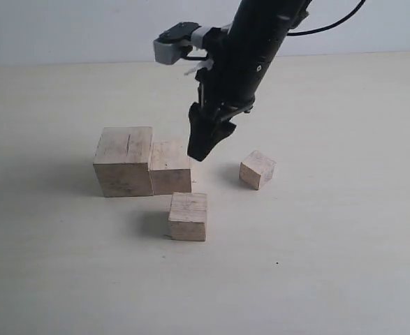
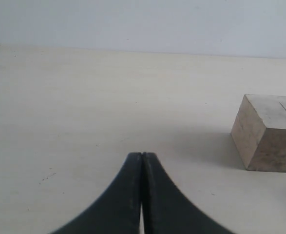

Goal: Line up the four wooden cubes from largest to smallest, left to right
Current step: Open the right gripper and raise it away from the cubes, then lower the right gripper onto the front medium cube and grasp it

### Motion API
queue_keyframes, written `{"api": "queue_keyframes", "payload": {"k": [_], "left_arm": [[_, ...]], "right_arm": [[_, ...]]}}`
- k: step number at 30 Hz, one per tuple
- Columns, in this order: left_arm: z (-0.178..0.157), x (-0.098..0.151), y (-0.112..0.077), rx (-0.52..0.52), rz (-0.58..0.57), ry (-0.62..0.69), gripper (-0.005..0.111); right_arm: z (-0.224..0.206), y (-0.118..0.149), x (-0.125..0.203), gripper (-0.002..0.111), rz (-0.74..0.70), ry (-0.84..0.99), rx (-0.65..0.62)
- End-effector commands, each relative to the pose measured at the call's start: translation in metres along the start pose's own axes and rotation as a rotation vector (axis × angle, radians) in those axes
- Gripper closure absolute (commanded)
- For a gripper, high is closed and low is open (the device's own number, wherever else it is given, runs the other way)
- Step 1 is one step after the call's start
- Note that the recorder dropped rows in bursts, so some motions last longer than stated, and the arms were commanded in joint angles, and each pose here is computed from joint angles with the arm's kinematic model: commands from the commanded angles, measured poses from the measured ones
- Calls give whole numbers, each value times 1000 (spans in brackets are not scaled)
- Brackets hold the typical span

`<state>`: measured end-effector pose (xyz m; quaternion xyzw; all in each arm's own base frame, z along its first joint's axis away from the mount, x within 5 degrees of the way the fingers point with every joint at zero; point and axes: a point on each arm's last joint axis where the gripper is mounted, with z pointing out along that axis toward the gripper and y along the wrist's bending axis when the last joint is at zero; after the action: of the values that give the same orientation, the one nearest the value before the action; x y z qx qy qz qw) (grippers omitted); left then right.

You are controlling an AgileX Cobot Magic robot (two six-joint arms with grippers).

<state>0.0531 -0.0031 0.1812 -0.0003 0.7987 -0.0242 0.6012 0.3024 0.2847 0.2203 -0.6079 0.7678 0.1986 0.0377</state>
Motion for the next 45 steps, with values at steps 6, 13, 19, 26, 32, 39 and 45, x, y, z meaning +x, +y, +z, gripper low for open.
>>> {"api": "queue_keyframes", "payload": {"k": [6, 13, 19, 26, 32, 39, 45], "left_arm": [[0, 0, 0, 0, -9, -14, 107], [0, 0, 0, 0, -9, -14, 107], [0, 0, 0, 0, -9, -14, 107], [0, 0, 0, 0, -9, -14, 107], [0, 0, 0, 0, -9, -14, 107], [0, 0, 0, 0, -9, -14, 107], [0, 0, 0, 0, -9, -14, 107]], "right_arm": [[38, 38, 3, 44, -136, 149, -22], [53, 38, 10, 31, -154, 142, 15], [54, 37, 8, 30, -150, 124, 22], [54, 32, 4, 30, -158, 82, 74], [56, 32, 6, 30, -156, 83, 75], [65, 33, 16, 30, -143, 113, 57], [68, 31, 16, 30, -152, 105, 68]]}}
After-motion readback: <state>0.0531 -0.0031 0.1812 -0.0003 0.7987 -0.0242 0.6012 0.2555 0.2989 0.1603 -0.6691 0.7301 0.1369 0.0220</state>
